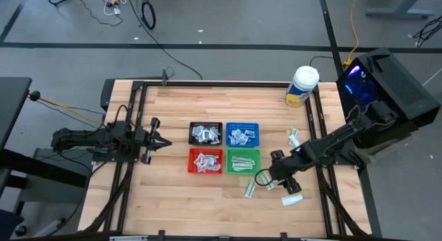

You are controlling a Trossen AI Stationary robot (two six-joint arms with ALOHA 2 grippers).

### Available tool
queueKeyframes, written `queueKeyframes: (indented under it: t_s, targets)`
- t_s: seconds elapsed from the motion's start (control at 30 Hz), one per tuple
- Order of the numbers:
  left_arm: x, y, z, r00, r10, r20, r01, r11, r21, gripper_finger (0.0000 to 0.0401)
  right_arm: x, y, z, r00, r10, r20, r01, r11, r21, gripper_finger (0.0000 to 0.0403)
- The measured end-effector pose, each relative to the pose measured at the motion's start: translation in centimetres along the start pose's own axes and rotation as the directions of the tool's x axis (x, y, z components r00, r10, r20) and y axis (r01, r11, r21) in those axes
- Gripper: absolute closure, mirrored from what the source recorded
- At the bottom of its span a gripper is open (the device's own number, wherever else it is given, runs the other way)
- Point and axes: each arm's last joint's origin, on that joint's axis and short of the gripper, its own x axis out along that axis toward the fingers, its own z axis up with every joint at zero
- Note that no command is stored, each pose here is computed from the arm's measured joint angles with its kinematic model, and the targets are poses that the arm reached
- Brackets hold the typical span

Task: Pick & Place First Aid Supplies
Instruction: Put the green bandage pack into the green bin

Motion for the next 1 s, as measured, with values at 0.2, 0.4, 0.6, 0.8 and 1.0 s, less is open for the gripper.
queueKeyframes:
  t_s: [0.2, 0.4, 0.6, 0.8, 1.0]
  targets:
    - [0.0, 0.0, 0.0, 1.000, 0.000, 0.000, 0.000, 1.000, 0.000, 0.0376, 0.1, 0.2, 0.1, 1.000, 0.000, 0.013, 0.000, 1.000, 0.004, 0.0133]
    - [0.0, 0.0, 0.0, 1.000, 0.000, 0.000, 0.000, 1.000, 0.000, 0.0376, 1.0, 0.0, 0.1, 0.999, -0.035, -0.022, 0.035, 0.999, -0.018, 0.0133]
    - [0.0, 0.0, 0.0, 1.000, 0.000, 0.001, 0.000, 1.000, 0.000, 0.0376, 2.6, -0.1, -0.1, 0.994, -0.036, -0.099, 0.034, 0.999, -0.015, 0.0133]
    - [0.0, 0.0, 0.0, 1.000, 0.000, 0.000, 0.000, 1.000, 0.000, 0.0376, 3.5, -0.2, -0.3, 0.990, -0.038, -0.139, 0.037, 0.999, -0.013, 0.0133]
    - [0.0, 0.0, 0.0, 1.000, 0.000, 0.000, 0.000, 1.000, 0.000, 0.0376, 4.1, -0.2, -0.4, 0.986, -0.055, -0.160, 0.054, 0.998, -0.011, 0.0133]
